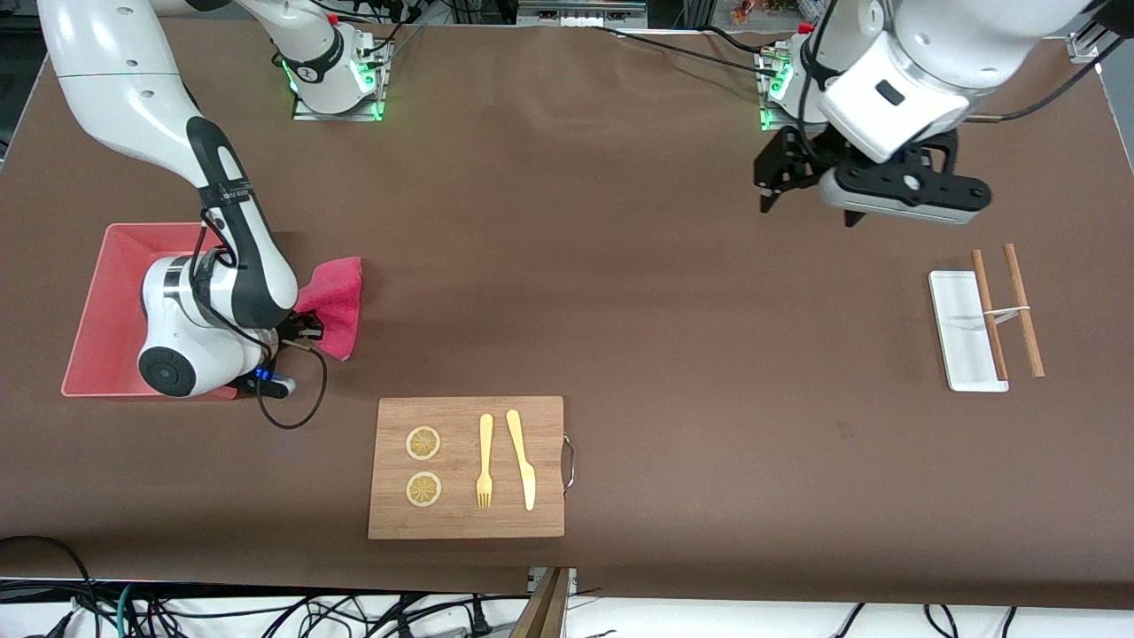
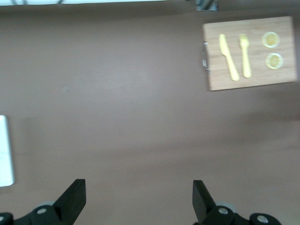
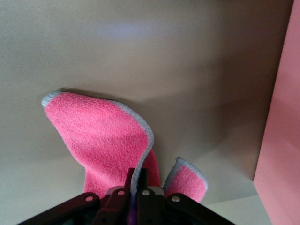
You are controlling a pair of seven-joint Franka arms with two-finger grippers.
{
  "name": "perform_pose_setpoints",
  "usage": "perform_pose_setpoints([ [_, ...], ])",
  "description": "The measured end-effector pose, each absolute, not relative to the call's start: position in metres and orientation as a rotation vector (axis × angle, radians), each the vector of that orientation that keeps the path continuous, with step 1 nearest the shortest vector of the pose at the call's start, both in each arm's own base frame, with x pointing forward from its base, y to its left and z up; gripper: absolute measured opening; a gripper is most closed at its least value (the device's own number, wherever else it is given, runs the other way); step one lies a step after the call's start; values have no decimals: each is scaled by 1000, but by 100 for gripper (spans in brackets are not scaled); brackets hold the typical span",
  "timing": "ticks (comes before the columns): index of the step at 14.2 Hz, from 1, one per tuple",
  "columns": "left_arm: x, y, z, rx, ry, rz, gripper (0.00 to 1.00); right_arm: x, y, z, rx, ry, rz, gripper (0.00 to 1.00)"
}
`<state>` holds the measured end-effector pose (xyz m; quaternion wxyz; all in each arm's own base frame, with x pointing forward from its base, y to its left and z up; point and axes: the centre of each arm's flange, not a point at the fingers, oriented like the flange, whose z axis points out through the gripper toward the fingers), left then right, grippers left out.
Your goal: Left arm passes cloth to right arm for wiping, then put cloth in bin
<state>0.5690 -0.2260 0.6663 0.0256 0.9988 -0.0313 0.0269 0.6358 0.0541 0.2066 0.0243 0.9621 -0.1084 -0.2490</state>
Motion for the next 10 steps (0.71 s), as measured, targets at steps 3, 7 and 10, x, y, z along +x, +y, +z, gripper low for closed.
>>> perform_pose_setpoints([
  [3,574,-200,663,3175,-56,68,100,640,76,206,2999,-287,-706,2],
  [7,597,-113,657,3188,-74,26,100,640,122,198,3031,-273,-628,2],
  [10,606,-42,652,3185,-167,-14,100,637,164,194,3065,-358,-587,2],
])
